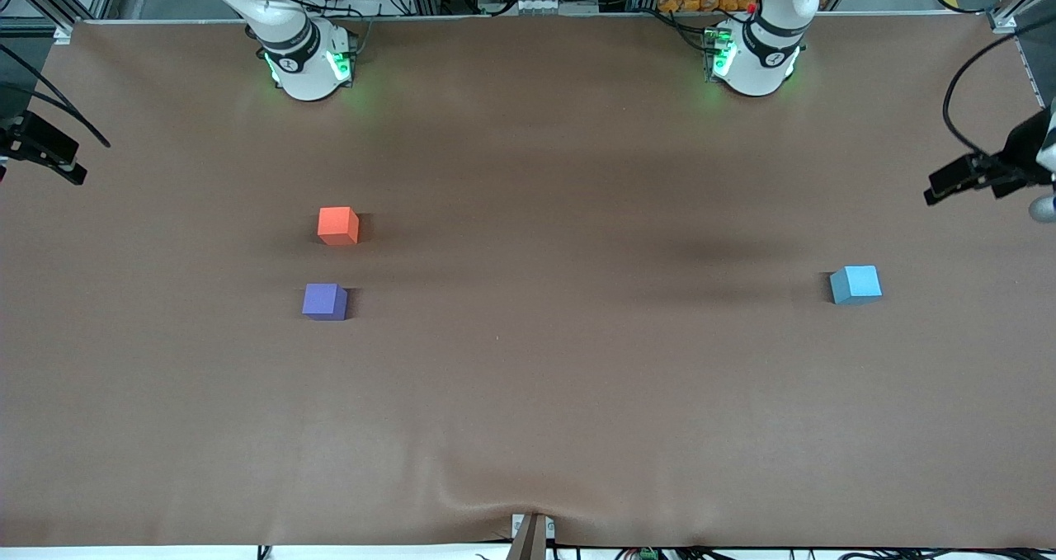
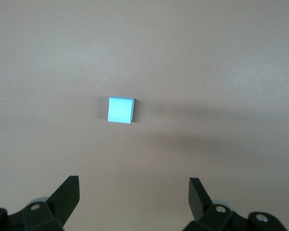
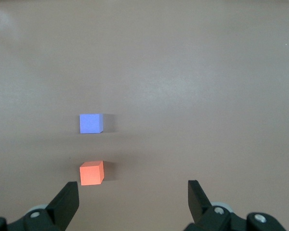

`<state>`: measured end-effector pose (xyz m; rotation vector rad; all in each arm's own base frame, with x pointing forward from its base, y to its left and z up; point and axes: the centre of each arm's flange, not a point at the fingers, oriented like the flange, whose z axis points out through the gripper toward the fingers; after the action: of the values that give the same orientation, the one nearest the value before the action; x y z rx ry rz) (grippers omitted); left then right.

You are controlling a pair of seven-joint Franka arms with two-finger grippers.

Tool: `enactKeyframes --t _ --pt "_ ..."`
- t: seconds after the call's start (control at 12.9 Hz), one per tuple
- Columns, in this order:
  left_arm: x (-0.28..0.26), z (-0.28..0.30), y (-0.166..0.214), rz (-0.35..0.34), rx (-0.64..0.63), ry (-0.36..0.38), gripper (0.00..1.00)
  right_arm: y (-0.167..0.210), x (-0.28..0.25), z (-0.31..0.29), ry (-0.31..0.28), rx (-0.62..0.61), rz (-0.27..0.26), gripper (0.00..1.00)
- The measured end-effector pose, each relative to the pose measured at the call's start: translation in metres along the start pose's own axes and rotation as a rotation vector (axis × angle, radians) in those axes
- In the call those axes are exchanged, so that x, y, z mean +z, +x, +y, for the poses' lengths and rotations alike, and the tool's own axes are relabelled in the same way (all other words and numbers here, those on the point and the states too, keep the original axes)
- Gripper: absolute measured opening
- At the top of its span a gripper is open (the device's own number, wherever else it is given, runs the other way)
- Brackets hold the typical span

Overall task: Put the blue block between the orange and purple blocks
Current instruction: 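Move the left gripper down over the light-blue block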

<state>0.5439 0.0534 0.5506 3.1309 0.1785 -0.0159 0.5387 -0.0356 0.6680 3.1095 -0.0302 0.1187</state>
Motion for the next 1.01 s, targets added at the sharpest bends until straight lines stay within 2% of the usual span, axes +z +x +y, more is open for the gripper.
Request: enactKeyframes --t 0.31,0.7,1.01 --pt "0.065 -0.013 0.009 0.057 0.023 -0.053 1.0 0.0 0.0 0.001 0.0 0.001 0.0 1.0" --pt "0.19 -0.021 0.01 0.073 0.029 -0.039 1.0 0.0 0.0 0.001 0.0 0.001 0.0 1.0" --pt "0.261 -0.056 0.016 0.091 0.032 -0.018 1.0 0.0 0.0 0.001 0.0 0.001 0.0 1.0"
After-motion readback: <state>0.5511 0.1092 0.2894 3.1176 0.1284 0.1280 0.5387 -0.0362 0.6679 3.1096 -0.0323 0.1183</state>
